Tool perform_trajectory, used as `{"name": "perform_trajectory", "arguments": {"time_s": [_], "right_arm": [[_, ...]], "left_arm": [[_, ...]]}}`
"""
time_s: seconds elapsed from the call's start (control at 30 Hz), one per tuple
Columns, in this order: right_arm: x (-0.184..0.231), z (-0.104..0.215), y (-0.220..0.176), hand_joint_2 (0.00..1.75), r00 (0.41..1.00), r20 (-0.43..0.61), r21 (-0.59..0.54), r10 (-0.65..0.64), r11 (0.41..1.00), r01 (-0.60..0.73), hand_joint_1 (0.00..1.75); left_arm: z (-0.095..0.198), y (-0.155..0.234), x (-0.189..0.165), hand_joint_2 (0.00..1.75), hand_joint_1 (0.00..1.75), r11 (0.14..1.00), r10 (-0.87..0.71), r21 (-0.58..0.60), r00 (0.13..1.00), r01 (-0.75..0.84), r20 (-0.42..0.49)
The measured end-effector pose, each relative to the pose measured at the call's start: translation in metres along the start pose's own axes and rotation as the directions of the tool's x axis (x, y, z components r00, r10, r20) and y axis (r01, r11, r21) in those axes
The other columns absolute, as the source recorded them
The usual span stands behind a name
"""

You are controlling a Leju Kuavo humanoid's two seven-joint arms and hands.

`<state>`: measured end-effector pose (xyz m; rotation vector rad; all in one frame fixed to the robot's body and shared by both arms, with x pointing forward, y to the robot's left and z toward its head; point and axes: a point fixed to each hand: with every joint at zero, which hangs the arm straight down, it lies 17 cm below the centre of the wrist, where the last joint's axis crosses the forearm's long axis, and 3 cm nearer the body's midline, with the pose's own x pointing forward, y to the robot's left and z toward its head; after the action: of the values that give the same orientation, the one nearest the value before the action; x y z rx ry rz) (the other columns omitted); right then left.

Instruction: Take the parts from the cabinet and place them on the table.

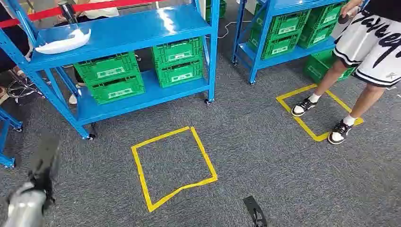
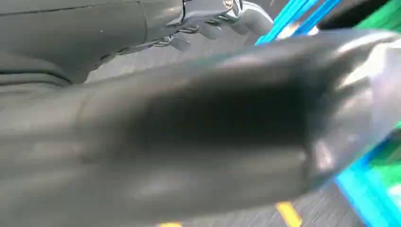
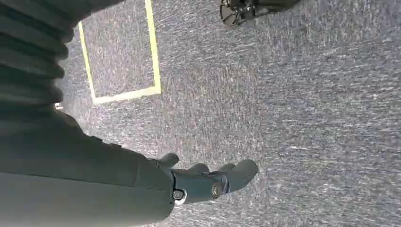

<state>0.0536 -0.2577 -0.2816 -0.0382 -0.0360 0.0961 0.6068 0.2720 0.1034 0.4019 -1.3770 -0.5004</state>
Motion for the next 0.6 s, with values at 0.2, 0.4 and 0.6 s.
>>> {"name": "perform_trajectory", "arguments": {"time_s": [0.2,0.4,0.6], "right_arm": [[0.004,0.001,0.005,0.0,1.0,0.005,0.018,0.01,1.0,-0.01,0.0],[0.007,0.001,0.011,0.0,1.0,0.018,0.028,-0.009,1.0,0.008,0.0],[-0.003,0.001,0.011,0.0,1.0,0.003,0.029,-0.014,0.999,0.014,0.0]], "left_arm": [[-0.038,0.096,0.162,0.0,0.0,0.969,-0.221,0.151,0.961,0.197,0.168],[-0.037,0.128,0.229,0.0,0.0,0.871,-0.463,0.29,0.861,0.397,0.212],[-0.037,0.115,0.228,0.0,0.0,0.844,-0.52,0.279,0.825,0.457,0.222]]}}
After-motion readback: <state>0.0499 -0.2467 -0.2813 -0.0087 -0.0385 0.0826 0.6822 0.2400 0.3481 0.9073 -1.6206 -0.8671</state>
